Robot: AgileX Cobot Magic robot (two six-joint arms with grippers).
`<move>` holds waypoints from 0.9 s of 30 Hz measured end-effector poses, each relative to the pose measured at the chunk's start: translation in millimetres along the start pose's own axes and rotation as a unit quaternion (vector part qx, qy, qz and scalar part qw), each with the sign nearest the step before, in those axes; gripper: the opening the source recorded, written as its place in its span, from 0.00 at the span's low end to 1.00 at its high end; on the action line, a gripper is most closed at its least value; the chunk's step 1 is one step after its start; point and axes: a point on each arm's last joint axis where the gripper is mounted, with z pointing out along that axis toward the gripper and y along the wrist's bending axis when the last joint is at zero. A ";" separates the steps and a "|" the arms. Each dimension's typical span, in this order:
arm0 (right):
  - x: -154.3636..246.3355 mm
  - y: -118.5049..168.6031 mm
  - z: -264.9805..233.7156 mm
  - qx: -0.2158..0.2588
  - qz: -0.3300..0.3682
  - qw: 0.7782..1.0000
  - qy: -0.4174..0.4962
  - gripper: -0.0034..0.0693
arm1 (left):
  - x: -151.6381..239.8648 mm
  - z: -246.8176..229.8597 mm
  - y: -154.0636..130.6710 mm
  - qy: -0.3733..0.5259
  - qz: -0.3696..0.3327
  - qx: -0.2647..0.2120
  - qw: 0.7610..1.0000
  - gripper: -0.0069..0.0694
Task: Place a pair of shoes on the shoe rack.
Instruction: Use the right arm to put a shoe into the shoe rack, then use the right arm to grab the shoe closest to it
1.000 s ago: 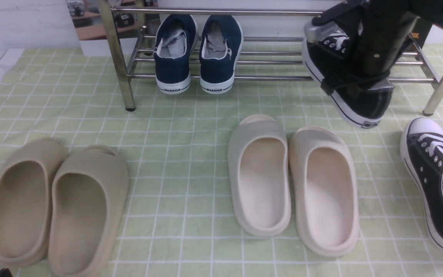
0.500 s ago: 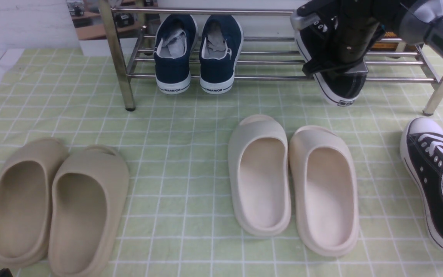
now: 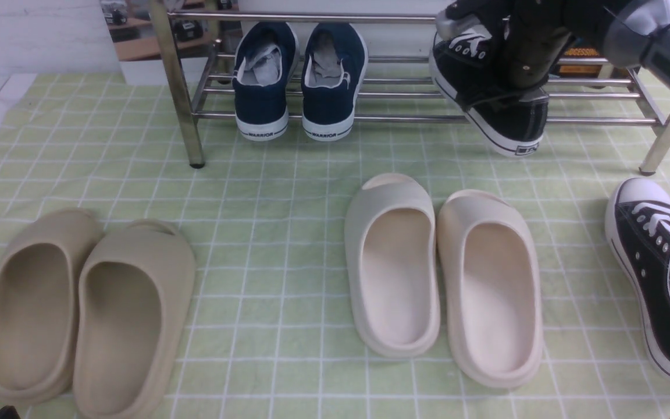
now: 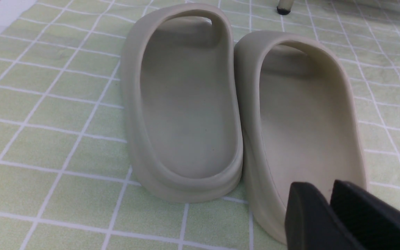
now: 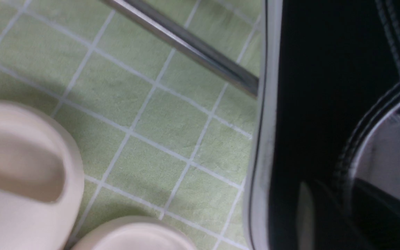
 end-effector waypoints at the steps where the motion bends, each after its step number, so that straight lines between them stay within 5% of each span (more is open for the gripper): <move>1: -0.1 -1.8 -8.6 0.001 0.001 1.000 0.002 0.42 | 0.0 0.0 0.0 0.000 0.000 0.000 1.000 0.25; 5: 2.0 -6.9 -41.9 -0.004 0.009 1.000 0.020 0.61 | 0.0 0.0 0.0 0.000 0.000 0.000 1.000 0.25; 10: 1.7 -11.9 -84.8 -0.013 0.021 1.000 -0.004 0.69 | 0.0 0.0 0.0 0.000 0.000 0.000 1.000 0.26; 17: 42.3 -9.9 -140.4 -0.035 0.032 0.999 0.015 0.69 | 0.0 0.0 0.0 0.000 0.000 0.000 1.000 0.27; 27: 173.4 -5.2 -138.3 -0.036 0.104 0.980 0.168 0.63 | 0.0 0.0 0.0 0.000 0.000 0.000 1.000 0.28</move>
